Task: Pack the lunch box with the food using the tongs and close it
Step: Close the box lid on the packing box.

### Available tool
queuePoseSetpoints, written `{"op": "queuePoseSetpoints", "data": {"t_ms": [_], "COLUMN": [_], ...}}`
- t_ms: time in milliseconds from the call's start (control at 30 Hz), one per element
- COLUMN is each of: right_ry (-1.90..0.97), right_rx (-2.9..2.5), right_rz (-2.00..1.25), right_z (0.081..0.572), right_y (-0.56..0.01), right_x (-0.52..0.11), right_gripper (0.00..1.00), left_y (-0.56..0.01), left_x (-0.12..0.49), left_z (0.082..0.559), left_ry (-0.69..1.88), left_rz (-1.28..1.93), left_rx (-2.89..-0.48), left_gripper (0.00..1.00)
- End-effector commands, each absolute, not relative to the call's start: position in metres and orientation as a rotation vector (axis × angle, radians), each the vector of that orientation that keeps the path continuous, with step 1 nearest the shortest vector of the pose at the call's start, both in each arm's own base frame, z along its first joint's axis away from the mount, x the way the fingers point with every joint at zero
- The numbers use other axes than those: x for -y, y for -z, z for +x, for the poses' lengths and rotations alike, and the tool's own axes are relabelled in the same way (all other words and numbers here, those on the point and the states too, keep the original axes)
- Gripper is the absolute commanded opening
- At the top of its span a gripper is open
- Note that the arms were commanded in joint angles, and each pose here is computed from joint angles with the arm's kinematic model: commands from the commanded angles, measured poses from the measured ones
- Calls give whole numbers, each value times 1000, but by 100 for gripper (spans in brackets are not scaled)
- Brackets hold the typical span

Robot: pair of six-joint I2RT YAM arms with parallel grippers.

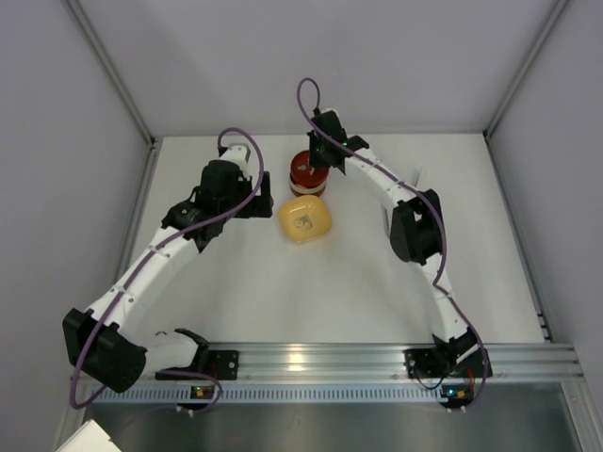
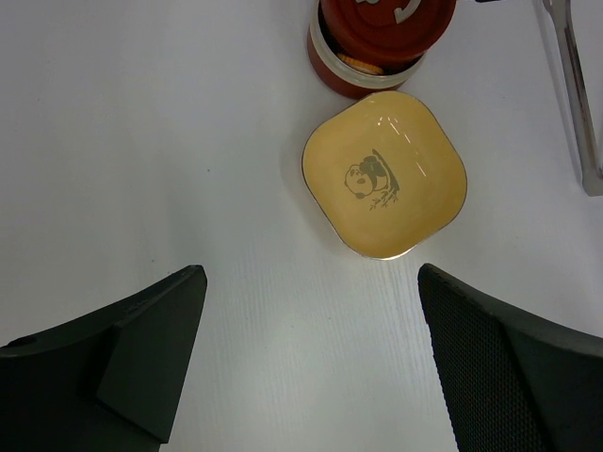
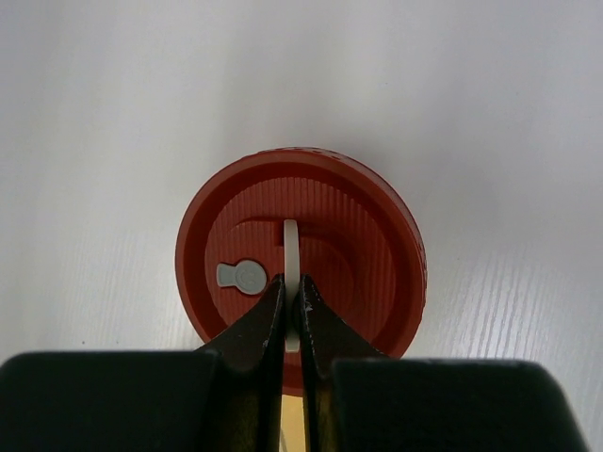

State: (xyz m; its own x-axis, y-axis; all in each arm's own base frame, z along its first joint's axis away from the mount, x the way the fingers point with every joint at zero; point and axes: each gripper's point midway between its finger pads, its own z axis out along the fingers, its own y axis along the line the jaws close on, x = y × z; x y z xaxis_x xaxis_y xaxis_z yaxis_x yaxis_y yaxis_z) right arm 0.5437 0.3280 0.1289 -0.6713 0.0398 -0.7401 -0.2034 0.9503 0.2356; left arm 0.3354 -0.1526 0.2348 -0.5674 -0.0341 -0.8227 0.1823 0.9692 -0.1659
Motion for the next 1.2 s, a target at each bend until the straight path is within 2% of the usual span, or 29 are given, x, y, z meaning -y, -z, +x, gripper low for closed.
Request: {"op": "queuePoseSetpoints", "data": {"t_ms": [0, 700, 1167], "right_ry": [-415, -555, -468], "right_rx": [-2207, -2261, -2298], "right_rz": [-81, -117, -100], "right_z": [563, 548, 539], "right_y": [-146, -131, -124], "right_x": [-328, -348, -329], "right_gripper": [0, 0, 0], "left_y": [-238, -237, -237], "left_x": [151, 152, 152], "left_z": [336, 337, 337], "left_ry": [286, 286, 287], "left_rz": [97, 98, 100], "left_rx": [-2141, -2145, -2145], "left_gripper": [99, 99, 99]}}
